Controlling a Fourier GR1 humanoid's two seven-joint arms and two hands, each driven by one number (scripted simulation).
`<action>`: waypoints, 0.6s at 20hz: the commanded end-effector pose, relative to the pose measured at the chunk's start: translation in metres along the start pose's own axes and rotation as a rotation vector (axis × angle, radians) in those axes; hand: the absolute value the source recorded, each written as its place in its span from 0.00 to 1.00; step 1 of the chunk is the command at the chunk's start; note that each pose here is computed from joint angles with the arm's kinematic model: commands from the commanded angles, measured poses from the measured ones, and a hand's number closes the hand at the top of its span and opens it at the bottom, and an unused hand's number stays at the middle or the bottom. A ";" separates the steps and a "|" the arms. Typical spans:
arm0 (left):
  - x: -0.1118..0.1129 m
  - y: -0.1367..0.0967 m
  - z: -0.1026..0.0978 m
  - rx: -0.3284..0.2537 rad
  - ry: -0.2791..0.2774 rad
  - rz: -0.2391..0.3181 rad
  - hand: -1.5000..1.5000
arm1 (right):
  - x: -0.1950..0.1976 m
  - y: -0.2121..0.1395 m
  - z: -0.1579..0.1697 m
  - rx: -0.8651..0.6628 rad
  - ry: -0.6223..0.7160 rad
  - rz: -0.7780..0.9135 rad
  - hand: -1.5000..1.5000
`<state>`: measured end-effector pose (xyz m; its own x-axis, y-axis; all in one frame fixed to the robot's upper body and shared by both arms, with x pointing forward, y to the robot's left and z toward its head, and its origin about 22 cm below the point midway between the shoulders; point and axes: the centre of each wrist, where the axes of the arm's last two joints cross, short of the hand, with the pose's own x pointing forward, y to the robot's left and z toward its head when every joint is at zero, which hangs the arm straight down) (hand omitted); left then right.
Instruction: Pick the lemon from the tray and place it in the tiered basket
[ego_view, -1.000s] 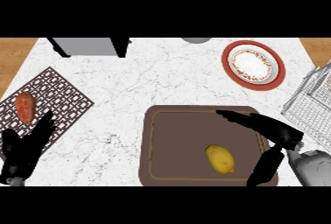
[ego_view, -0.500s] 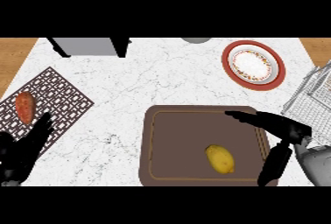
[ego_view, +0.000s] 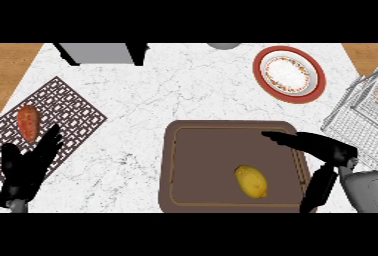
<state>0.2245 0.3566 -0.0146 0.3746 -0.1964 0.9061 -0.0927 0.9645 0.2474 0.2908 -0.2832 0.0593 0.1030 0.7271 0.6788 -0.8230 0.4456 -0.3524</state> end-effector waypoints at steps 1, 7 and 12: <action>-0.018 -0.013 0.007 0.005 0.000 0.007 0.50 | -0.030 0.012 -0.014 0.031 -0.010 -0.018 0.00; -0.007 0.003 0.017 0.002 -0.003 -0.003 0.50 | -0.005 0.019 -0.021 -0.001 -0.026 -0.034 0.00; -0.001 0.014 0.002 0.014 -0.004 -0.001 0.50 | -0.016 0.023 -0.016 -0.002 -0.045 -0.024 0.00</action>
<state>0.2173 0.3598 -0.0183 0.3674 -0.1965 0.9091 -0.0998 0.9634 0.2486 0.2843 -0.2720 0.0306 0.1029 0.6983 0.7083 -0.8224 0.4603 -0.3343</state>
